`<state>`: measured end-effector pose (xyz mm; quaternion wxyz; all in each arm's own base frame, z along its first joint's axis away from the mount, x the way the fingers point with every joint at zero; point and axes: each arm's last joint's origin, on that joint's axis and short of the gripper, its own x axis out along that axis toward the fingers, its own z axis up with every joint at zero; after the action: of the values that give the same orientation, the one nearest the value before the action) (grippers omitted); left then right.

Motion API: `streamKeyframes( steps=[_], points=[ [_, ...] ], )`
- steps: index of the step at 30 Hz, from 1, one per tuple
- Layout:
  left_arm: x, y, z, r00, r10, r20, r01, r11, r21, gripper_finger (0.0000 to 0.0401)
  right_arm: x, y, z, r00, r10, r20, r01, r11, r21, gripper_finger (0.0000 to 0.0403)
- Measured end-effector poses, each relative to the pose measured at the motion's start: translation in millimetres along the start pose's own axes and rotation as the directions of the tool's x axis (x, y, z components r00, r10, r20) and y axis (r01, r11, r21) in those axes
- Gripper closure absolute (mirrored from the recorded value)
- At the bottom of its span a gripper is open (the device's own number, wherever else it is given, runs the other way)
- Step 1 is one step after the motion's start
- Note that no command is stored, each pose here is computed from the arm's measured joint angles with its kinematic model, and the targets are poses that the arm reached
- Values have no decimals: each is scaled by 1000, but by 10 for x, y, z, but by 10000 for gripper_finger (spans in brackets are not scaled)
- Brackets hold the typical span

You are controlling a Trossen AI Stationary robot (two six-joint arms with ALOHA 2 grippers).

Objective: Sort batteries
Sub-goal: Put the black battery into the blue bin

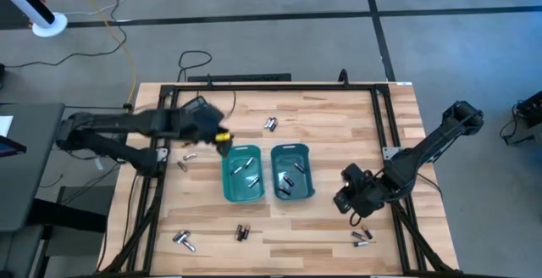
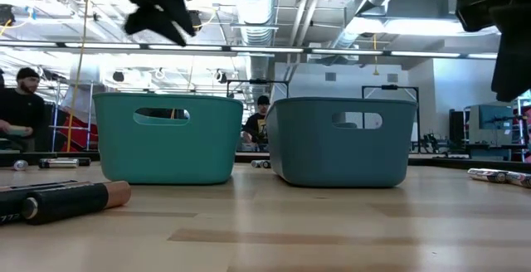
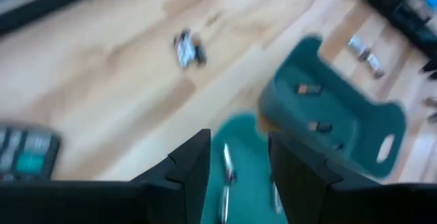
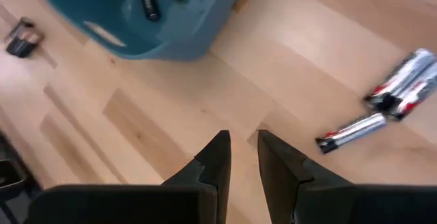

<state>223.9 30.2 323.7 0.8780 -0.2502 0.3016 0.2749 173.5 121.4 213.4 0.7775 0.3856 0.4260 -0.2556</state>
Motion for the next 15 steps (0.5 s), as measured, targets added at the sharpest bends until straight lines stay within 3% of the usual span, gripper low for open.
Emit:
streamKeyframes(
  steps=[6, 15],
  points=[
    [287, 211, 480, 997, -72, -33, 75, 991, 111, 259, 9, -84, 143, 997, -73, 23, 72, 996, 47, 311],
    [1292, 449, 1013, 980, -24, -195, 57, 985, 165, 260, -4, -134, 378, 995, -78, 64, 68, 989, 134, 311]
  ],
)
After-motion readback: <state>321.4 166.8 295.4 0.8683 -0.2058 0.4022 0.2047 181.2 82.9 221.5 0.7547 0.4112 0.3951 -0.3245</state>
